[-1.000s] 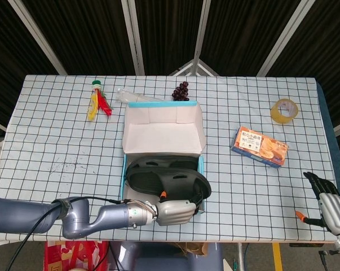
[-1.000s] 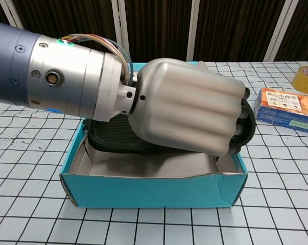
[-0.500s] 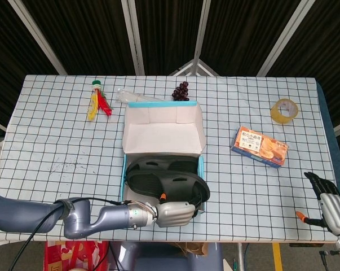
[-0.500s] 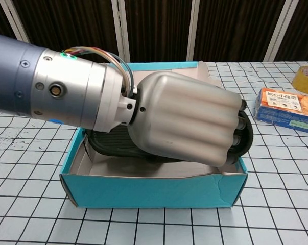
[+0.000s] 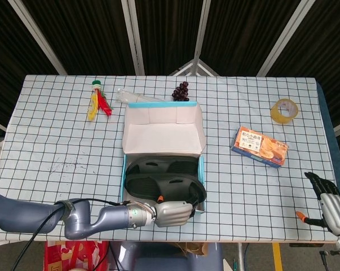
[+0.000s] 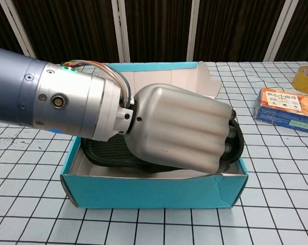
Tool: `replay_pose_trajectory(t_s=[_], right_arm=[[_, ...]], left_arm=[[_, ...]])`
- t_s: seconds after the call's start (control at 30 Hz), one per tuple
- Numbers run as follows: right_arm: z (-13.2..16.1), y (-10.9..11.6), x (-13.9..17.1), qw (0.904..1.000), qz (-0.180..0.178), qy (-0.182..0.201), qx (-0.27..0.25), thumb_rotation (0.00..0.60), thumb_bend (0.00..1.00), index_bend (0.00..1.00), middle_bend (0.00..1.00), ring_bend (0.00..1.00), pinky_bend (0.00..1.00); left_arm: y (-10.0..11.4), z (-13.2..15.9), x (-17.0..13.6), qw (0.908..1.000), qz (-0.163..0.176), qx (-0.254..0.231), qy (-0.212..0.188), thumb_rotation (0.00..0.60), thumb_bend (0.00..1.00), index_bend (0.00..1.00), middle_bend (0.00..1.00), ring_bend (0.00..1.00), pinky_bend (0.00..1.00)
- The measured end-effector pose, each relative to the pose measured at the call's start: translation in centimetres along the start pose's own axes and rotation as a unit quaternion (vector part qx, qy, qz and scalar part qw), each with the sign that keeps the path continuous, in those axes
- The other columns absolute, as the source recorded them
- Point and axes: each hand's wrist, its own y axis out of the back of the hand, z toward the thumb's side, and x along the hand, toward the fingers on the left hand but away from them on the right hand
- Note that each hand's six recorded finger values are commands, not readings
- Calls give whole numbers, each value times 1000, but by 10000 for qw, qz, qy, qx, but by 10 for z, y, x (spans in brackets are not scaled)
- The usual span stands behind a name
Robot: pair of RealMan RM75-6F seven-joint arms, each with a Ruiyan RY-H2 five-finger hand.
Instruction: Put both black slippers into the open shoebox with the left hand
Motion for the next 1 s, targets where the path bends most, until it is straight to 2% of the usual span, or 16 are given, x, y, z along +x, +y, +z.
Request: replay_pose_trajectory(t_s=[0.7, 1.0], right_arm=[[-1, -1, 0, 10000, 5, -10, 7, 600, 221, 14, 75, 95, 72], [-1, -1, 0, 10000, 2, -22, 12, 600, 221, 13, 75, 95, 72]], left_arm=[[-3, 21, -5, 9993, -100, -345, -79, 600, 432, 541, 616, 305, 382], [-8, 26, -6, 9971, -246, -721, -34, 600, 432, 530, 616, 305, 403]])
